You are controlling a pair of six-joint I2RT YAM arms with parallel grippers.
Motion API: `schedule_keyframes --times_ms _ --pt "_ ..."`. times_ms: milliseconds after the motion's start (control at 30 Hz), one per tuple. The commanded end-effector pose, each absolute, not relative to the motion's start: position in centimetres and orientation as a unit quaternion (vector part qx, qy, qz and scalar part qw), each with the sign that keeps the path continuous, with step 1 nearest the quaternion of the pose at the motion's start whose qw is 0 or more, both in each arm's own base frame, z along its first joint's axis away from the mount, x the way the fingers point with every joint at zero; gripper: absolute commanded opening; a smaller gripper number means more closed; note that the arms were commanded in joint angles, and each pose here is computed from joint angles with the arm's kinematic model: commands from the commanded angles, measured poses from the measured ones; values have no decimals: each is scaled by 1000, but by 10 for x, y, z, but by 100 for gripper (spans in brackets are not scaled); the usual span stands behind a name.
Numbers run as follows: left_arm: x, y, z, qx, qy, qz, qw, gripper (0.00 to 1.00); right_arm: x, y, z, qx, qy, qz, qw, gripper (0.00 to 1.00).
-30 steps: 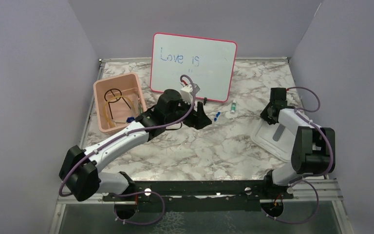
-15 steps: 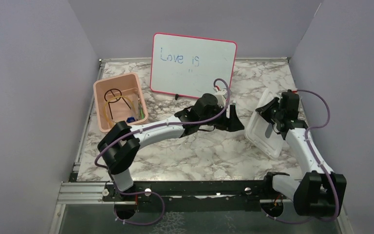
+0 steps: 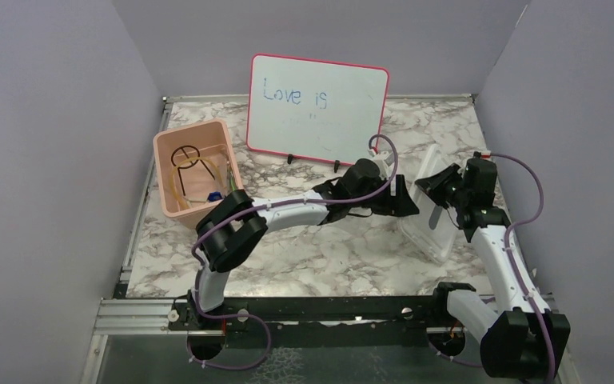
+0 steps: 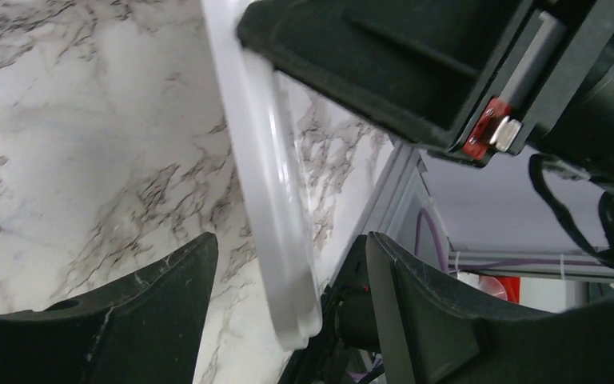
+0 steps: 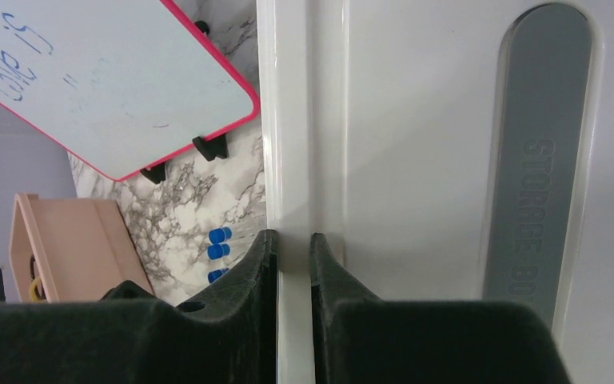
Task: Organize the chemistry lab equipment
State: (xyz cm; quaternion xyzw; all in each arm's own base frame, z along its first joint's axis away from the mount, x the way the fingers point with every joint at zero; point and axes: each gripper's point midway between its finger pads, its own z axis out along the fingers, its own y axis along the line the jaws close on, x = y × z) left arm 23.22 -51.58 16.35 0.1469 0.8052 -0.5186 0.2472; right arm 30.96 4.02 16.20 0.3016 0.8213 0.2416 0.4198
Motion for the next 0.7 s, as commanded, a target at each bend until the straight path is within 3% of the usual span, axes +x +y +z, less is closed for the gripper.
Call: schedule_keyframes --times_ms 0,167,333,500,667 --pt "224 -540 182 173 771 -568 231 67 307 51 174 292 814 271 422 1" --pt "217 -545 164 167 781 -568 197 42 305 54 182 288 810 284 425 1" --pt "215 -543 164 169 784 -564 199 30 305 55 188 287 807 288 429 1" --pt "214 -540 179 186 776 -564 213 3 304 56 196 275 808 288 435 3" --pt "215 -528 218 212 757 -564 251 0 302 50 221 256 809 267 458 43"
